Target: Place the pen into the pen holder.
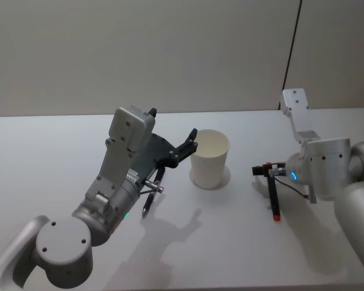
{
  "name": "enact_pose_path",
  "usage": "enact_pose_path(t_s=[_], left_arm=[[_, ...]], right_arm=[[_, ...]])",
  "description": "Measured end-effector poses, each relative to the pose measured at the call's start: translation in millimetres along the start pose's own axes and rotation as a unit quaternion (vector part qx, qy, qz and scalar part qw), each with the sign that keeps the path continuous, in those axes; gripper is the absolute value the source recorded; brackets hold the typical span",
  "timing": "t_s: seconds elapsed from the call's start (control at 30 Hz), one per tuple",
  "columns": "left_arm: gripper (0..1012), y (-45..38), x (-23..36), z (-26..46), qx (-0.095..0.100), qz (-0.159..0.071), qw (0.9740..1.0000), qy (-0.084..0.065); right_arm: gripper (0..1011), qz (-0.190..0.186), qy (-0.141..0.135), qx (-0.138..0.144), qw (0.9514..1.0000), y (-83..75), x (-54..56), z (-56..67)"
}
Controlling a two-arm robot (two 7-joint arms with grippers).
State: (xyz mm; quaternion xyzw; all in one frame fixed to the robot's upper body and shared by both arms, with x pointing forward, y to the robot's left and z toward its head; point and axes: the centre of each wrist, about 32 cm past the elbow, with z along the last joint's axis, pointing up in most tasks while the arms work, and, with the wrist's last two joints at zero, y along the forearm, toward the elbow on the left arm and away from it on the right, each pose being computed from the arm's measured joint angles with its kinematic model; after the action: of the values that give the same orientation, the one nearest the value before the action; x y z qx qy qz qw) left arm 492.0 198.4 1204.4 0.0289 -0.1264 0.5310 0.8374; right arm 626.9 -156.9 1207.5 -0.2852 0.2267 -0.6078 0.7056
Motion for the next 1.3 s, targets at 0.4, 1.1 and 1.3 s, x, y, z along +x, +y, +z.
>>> enact_pose_path(t_s=[0.4,1.1,1.3], left_arm=[[1004,0.0,0.0,0.0,0.000,0.000,1.0000,0.000],[1004,0.0,0.0,0.0,0.000,0.000,1.0000,0.000],[1004,0.0,0.0,0.0,0.000,0.000,1.0000,0.000]], right_arm=[[862,0.001,-0.001,-0.004,1.0000,7.1,-2.3,-2.3],[217,-0.001,0.001,-0.018,0.9998,17.6,-3.3,-7.6],[185,-0.001,0.004,-0.020,0.9998,19.4,-2.9,-8.2]])
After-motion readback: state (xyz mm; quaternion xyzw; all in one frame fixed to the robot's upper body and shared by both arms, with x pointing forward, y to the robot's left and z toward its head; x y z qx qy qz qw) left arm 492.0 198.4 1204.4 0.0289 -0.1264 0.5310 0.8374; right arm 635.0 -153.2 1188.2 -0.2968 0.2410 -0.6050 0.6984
